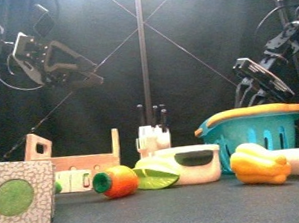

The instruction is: Grab squash

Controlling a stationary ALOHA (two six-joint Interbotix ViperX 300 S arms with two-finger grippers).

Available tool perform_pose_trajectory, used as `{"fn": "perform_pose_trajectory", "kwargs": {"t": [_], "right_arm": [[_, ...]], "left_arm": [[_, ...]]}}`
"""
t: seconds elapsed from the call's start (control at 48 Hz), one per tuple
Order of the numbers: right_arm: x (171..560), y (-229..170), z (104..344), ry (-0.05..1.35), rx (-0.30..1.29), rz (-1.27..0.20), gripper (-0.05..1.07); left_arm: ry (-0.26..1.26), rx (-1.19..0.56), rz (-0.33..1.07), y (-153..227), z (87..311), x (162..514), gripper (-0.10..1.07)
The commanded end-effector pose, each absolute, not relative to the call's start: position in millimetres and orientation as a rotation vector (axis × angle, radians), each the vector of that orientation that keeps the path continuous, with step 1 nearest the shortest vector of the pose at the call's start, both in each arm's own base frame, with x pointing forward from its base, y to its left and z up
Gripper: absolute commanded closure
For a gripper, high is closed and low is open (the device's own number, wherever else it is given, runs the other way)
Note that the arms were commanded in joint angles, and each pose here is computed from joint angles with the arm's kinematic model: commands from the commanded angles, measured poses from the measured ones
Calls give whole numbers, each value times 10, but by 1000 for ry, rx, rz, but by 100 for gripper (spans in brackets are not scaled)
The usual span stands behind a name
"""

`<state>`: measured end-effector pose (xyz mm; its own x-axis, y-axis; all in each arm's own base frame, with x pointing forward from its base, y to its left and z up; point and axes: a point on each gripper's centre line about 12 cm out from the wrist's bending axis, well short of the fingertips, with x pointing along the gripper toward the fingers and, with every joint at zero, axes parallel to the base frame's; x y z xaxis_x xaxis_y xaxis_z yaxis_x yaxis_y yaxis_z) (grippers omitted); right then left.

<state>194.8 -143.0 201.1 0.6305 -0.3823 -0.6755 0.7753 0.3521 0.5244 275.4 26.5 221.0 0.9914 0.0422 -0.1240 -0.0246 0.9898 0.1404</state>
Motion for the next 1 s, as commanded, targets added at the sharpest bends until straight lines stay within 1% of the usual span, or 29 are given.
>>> {"fn": "perform_pose_trajectory", "kwargs": {"t": [0.0, 0.062, 0.229, 0.396, 0.521, 0.708, 0.979], "right_arm": [[1968, -1448, 2123, 448, 923, -777, 34], [1973, -1446, 2201, 426, 915, -768, 34], [2000, -1376, 2499, 335, 880, -711, 34], [2132, -1146, 2685, 316, 841, -591, 35], [2261, -890, 2725, 354, 804, -477, 35], [2364, -541, 2708, 414, 781, -339, 35], [2460, -282, 2692, 469, 788, -243, 35]], "left_arm": [[107, 137, 37, 269, 2261, 2775, 2], [110, 137, 36, 268, 2250, 2769, 2], [113, 138, 39, 276, 2240, 2762, 2], [124, 137, 41, 281, 2220, 2755, 2], [135, 136, 42, 282, 2186, 2735, 2], [147, 130, 51, 302, 2143, 2708, 2], [157, 94, 74, 320, 2104, 2681, 2]]}}
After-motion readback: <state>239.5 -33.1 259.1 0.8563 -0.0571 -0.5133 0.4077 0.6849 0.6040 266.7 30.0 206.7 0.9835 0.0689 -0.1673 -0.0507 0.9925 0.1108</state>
